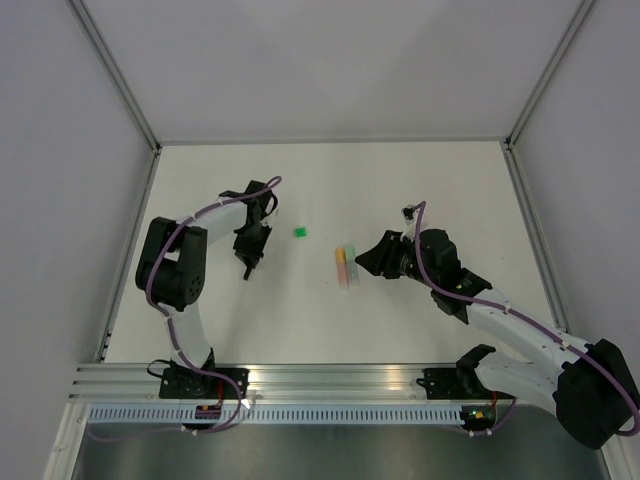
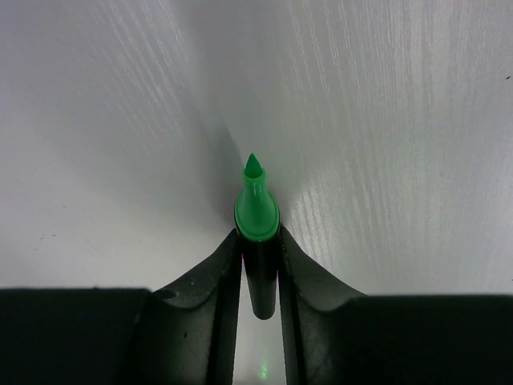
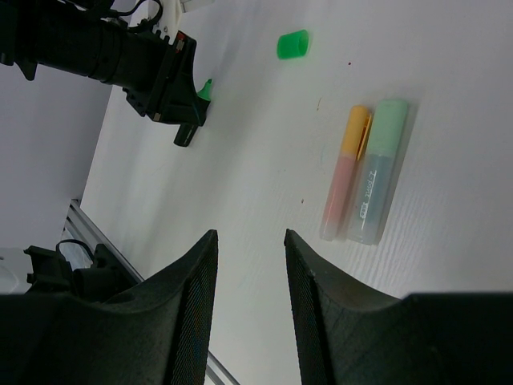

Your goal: Insert the pens into the pen caps

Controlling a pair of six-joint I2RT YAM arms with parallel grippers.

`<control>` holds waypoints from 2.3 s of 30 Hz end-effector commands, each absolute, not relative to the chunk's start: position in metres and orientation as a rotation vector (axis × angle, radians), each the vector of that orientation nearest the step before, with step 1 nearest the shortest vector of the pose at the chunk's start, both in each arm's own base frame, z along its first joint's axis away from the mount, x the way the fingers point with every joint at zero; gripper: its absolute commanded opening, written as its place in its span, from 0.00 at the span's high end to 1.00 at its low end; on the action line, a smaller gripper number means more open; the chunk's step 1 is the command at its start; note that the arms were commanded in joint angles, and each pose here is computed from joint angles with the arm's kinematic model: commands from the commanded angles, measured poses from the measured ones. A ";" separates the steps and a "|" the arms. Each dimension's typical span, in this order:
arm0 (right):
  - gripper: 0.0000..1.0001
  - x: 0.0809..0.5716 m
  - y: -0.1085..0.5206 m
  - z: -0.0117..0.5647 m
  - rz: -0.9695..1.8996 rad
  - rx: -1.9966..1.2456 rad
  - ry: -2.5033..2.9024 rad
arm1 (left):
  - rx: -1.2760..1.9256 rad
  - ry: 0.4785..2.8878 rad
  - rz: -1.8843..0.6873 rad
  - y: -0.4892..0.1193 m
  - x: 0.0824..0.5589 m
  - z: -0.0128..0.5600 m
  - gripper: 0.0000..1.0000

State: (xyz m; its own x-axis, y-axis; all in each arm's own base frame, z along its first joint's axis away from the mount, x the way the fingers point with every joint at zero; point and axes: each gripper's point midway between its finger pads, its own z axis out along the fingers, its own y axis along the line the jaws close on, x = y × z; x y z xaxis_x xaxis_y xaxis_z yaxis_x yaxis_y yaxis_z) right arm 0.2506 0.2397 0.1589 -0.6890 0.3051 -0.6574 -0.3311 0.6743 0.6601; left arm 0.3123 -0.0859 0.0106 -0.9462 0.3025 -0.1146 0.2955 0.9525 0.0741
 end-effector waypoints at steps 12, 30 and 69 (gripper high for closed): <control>0.55 0.251 0.243 0.165 1.048 -0.028 2.067 | 0.392 3.074 0.126 -0.078 0.286 -0.014 0.68; 0.55 0.251 0.245 0.166 1.056 -0.059 2.058 | 0.352 2.947 -0.021 -0.095 0.297 0.006 0.98; 0.33 0.383 0.352 0.051 0.082 -1.416 2.036 | -0.062 1.566 -0.587 -0.114 0.235 0.236 0.98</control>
